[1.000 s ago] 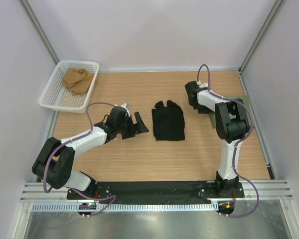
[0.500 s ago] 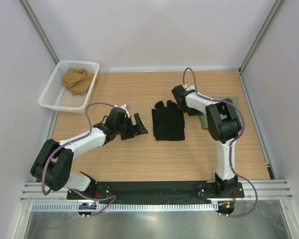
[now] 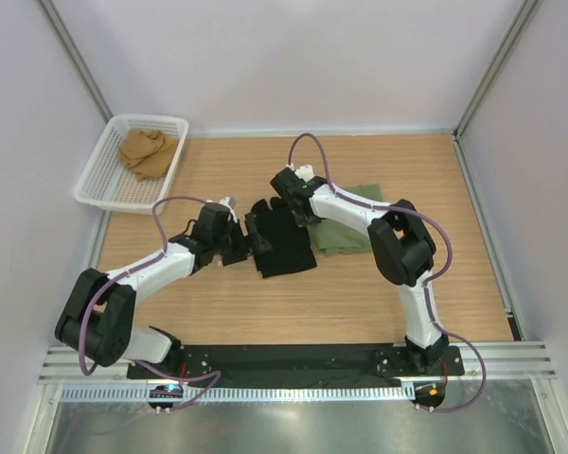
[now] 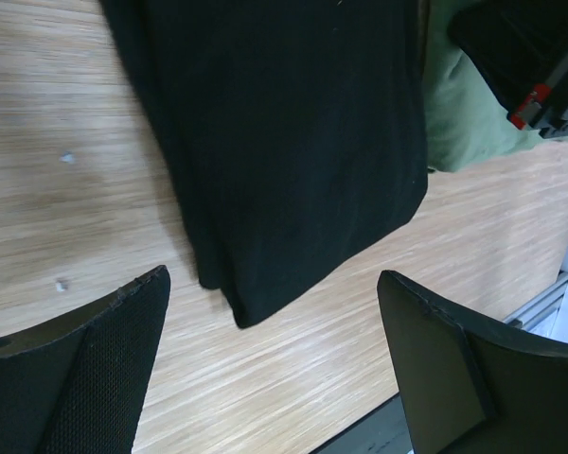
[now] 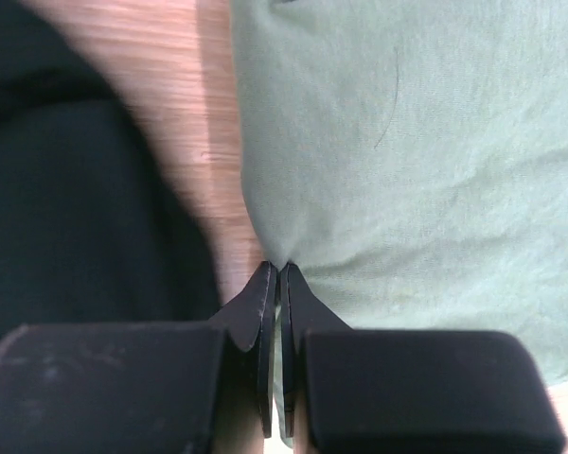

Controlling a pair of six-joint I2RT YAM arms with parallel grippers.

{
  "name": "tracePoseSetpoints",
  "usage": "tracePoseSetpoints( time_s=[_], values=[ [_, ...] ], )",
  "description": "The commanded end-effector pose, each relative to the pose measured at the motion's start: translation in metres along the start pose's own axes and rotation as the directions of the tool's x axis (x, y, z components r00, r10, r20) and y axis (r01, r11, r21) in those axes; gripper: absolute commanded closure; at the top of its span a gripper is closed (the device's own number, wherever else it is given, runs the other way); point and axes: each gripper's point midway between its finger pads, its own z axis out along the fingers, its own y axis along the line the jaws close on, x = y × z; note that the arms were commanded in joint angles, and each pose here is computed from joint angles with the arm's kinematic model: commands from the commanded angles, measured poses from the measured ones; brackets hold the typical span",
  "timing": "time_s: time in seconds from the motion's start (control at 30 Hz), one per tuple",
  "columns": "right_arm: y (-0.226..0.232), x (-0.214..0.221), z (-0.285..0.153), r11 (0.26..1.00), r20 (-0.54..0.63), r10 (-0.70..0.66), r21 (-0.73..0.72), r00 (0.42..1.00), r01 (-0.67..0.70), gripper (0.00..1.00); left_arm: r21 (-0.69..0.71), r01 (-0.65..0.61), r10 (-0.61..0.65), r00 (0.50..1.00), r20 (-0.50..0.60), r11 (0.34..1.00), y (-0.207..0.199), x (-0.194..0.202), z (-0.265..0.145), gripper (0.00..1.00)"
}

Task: Fold and stack the tank tops
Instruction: Neatly place the folded tank top to the corner

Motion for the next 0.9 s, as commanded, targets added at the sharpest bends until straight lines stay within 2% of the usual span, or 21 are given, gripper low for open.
tracePoseSetpoints(
  time_s=[0.0, 0.13, 0.23, 0.27, 0.4, 0.53, 0.57, 0.67, 0.77, 0.87],
  values=[
    [-0.017, -0.006, 0.009, 0.997, -0.009, 0.072, 0.026, 0.997, -0.071, 0.99, 0.001, -0.013, 0.013, 1.000, 0.010, 1.000, 0.004, -0.002, -0.009, 0.09],
    [-0.045, 0.001, 0.018, 0.994, -0.026, 0.091, 0.062, 0.995, -0.090, 0.98, -0.012, -0.010, 0.010, 1.000, 0.010, 1.000, 0.006, -0.001, -0.010, 0.09],
    [-0.049, 0.001, 0.014, 0.996, -0.015, 0.083, 0.039, 0.996, -0.082, 0.78, -0.036, 0.000, 0.000, 1.000, 0.016, 0.999, 0.012, -0.001, -0.009, 0.09],
    [-0.045, -0.002, 0.011, 0.996, -0.005, 0.090, 0.010, 0.996, -0.090, 0.67, -0.045, 0.006, -0.006, 1.000, 0.018, 0.999, 0.016, -0.001, -0.009, 0.09],
    [-0.028, -0.007, -0.005, 0.986, 0.003, 0.110, -0.124, 0.994, -0.109, 0.58, -0.046, 0.080, -0.079, 0.996, 0.031, 0.996, 0.031, -0.005, -0.008, 0.12],
    [-0.011, -0.015, -0.019, 0.962, 0.023, 0.116, -0.252, 0.993, -0.106, 0.50, -0.035, 0.090, -0.089, 0.995, 0.040, 0.995, 0.030, -0.009, -0.007, 0.12],
    [-0.006, -0.024, -0.026, 0.949, 0.055, 0.129, -0.296, 0.990, -0.108, 0.41, -0.038, 0.095, -0.093, 0.995, 0.041, 0.995, 0.031, -0.009, -0.006, 0.12],
    [0.007, -0.029, -0.031, 0.919, 0.076, 0.147, -0.379, 0.986, -0.107, 0.24, -0.043, 0.108, -0.106, 0.993, 0.050, 0.993, 0.032, -0.012, -0.003, 0.10],
    [0.027, -0.032, -0.037, 0.867, 0.076, 0.137, -0.491, 0.988, -0.082, 0.18, -0.036, 0.132, -0.130, 0.990, 0.063, 0.991, 0.033, -0.017, 0.002, 0.06],
    [0.053, -0.029, -0.038, 0.803, 0.043, 0.106, -0.593, 0.993, -0.060, 0.17, -0.024, 0.159, -0.158, 0.986, 0.045, 0.987, 0.032, -0.018, 0.009, 0.06]
  ],
)
